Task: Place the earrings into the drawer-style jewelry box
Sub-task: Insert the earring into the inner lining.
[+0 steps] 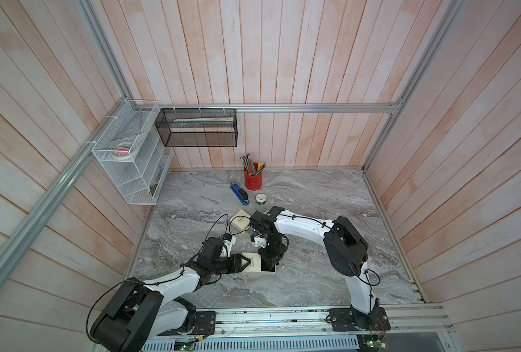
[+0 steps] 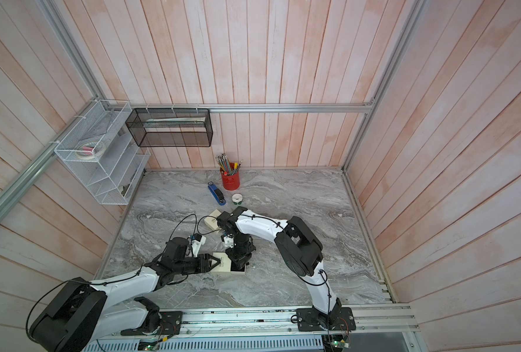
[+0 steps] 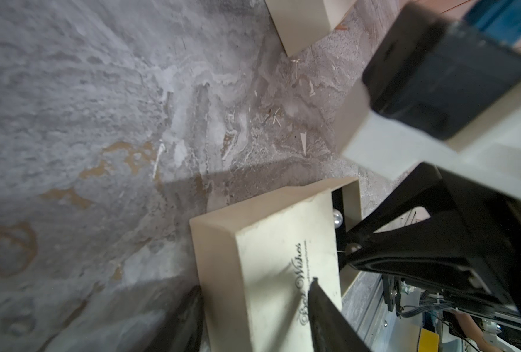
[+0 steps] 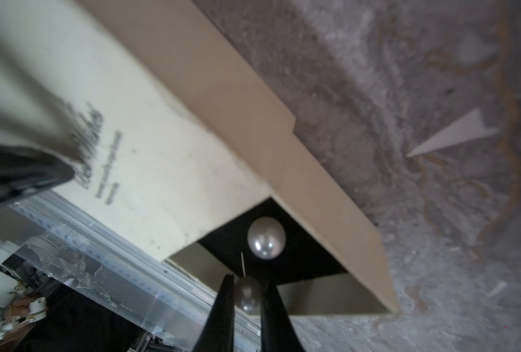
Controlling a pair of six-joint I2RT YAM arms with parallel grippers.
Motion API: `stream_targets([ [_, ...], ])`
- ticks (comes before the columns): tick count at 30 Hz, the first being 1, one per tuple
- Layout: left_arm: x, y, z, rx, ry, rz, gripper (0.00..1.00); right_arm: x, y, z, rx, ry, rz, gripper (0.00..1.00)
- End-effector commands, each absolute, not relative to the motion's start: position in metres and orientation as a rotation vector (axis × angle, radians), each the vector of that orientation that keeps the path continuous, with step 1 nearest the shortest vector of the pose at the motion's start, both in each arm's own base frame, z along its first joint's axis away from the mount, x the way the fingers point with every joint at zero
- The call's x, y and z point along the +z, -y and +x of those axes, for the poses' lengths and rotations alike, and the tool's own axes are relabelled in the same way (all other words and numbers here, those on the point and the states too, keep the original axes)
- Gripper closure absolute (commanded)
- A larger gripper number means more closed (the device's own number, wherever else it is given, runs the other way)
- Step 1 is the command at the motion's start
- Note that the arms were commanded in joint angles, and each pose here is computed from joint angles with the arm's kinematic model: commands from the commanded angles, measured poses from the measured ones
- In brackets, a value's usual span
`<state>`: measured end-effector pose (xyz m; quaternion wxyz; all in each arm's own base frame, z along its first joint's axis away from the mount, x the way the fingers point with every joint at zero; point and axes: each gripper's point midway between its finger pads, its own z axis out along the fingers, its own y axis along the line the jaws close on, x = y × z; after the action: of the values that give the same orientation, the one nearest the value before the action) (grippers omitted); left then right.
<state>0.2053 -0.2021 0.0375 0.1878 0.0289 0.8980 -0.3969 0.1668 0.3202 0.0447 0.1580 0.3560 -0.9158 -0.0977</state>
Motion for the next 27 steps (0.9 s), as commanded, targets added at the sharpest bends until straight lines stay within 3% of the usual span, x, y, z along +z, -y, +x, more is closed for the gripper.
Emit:
stream_targets([
  [1,0.0291,0.1999,0.2009,-1.084,-2.572,0.094,0.44,0.0408,-0.327,0.1686,-0.284,2.614,1.02,1.0],
  [12,0.0292,0.2015,0.2004,-1.095,-2.57,0.103,0.44,0.0373,-0.3325,0.1724,-0.284,2.619,1.009,0.99],
  [20,0.0291,0.1996,0.2013,-1.081,-2.572,0.092,0.44,0.0361,-0.3335,0.1732,-0.277,2.628,1.004,0.9],
  [27,0.0269,0.1943,0.2036,-1.035,-2.577,0.056,0.43,0.043,-0.336,0.1769,-0.29,2.658,1.003,0.76],
])
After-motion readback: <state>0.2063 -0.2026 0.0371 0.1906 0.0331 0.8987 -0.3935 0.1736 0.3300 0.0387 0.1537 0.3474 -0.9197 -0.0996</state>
